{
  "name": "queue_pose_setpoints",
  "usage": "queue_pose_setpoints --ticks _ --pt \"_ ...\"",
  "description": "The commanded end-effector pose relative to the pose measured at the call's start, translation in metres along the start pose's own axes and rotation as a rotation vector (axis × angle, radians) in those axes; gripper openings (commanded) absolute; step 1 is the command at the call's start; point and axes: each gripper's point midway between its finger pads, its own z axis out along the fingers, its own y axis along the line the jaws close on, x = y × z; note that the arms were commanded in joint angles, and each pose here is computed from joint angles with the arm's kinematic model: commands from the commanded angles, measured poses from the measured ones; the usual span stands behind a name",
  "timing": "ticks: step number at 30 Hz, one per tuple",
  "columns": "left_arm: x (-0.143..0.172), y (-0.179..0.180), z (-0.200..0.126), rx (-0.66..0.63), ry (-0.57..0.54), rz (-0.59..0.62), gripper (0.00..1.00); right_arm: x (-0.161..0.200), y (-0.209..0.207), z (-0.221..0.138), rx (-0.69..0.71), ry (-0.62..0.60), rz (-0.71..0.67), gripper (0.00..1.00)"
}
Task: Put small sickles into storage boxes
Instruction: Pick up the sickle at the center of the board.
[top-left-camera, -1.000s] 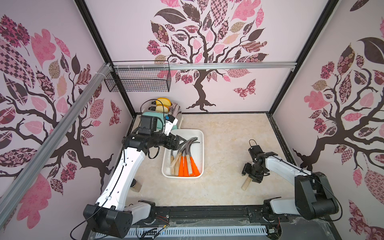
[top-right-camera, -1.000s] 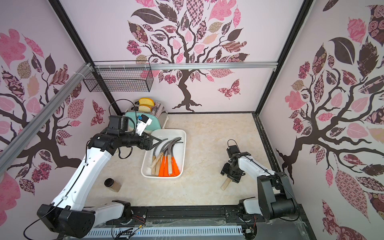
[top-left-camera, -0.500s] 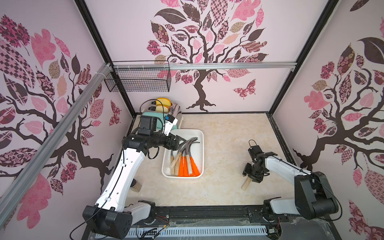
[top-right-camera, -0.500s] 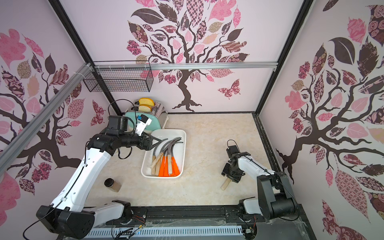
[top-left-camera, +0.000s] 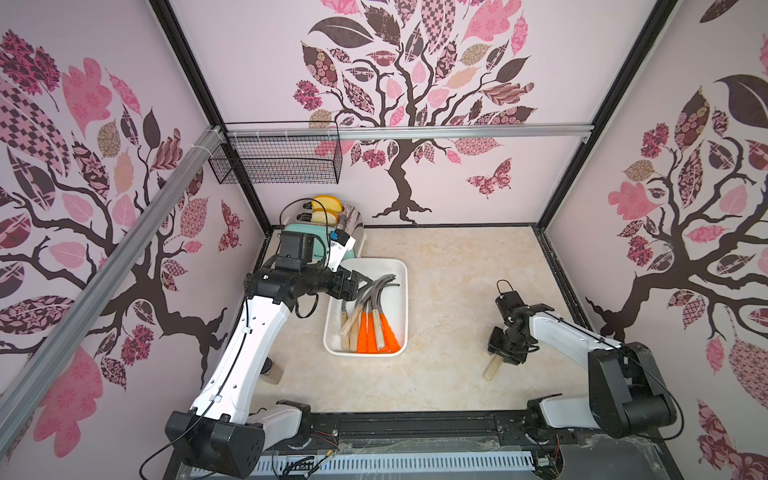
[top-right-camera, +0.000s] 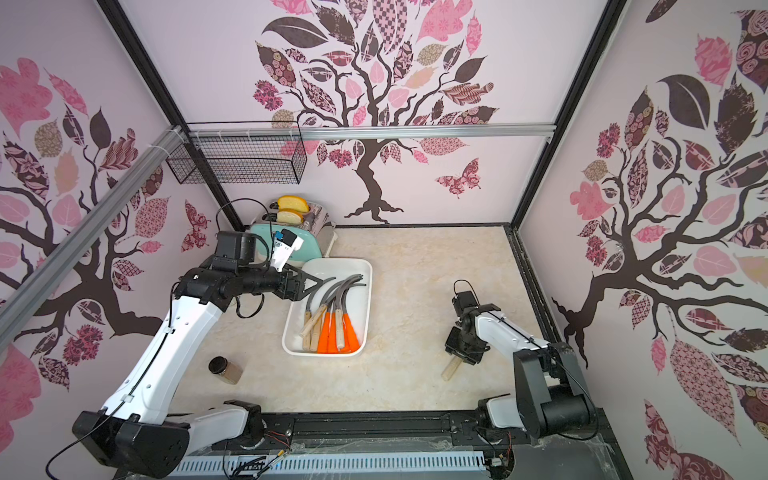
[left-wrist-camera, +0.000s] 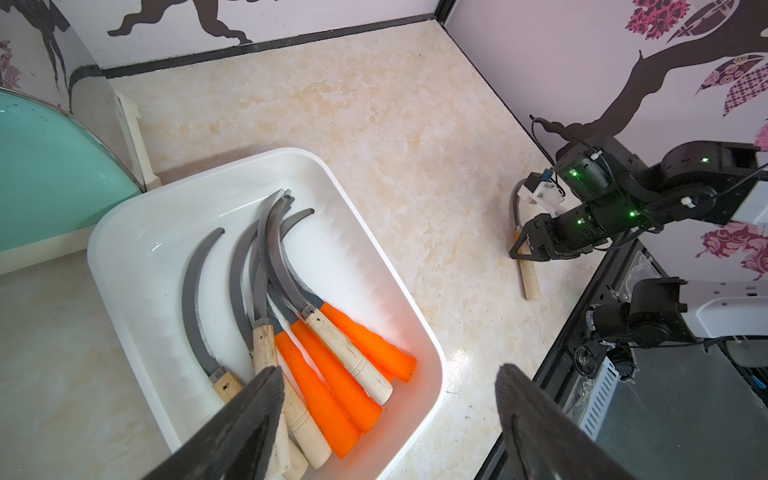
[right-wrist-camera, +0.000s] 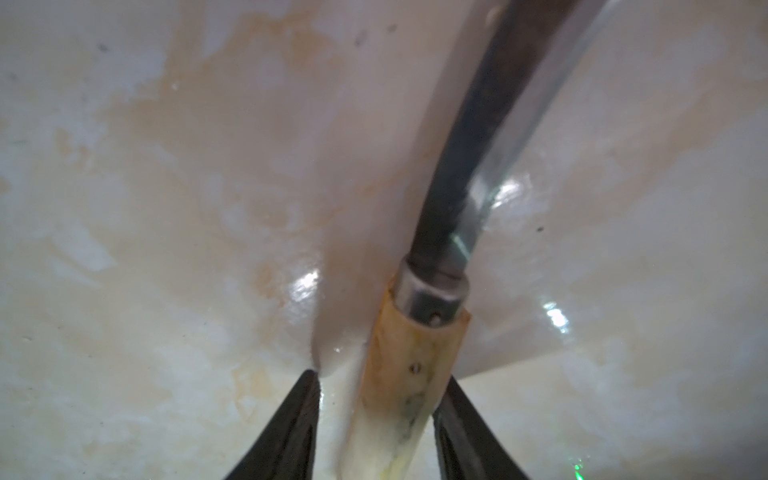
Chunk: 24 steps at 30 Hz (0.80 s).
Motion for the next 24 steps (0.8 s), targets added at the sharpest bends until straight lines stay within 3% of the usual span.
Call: queue_pose_setpoints --ticks 1,24 --pt "-0.006 -0.005 -0.004 0.006 -0.016 0.022 0.84 0.010 -0.002 0.011 0.008 0.046 -0.006 0.44" --pt "-0.008 -0.004 -0.008 -0.007 -0.015 0.030 0.84 0.006 0.013 0.012 -0.057 0.044 -0.028 0.09"
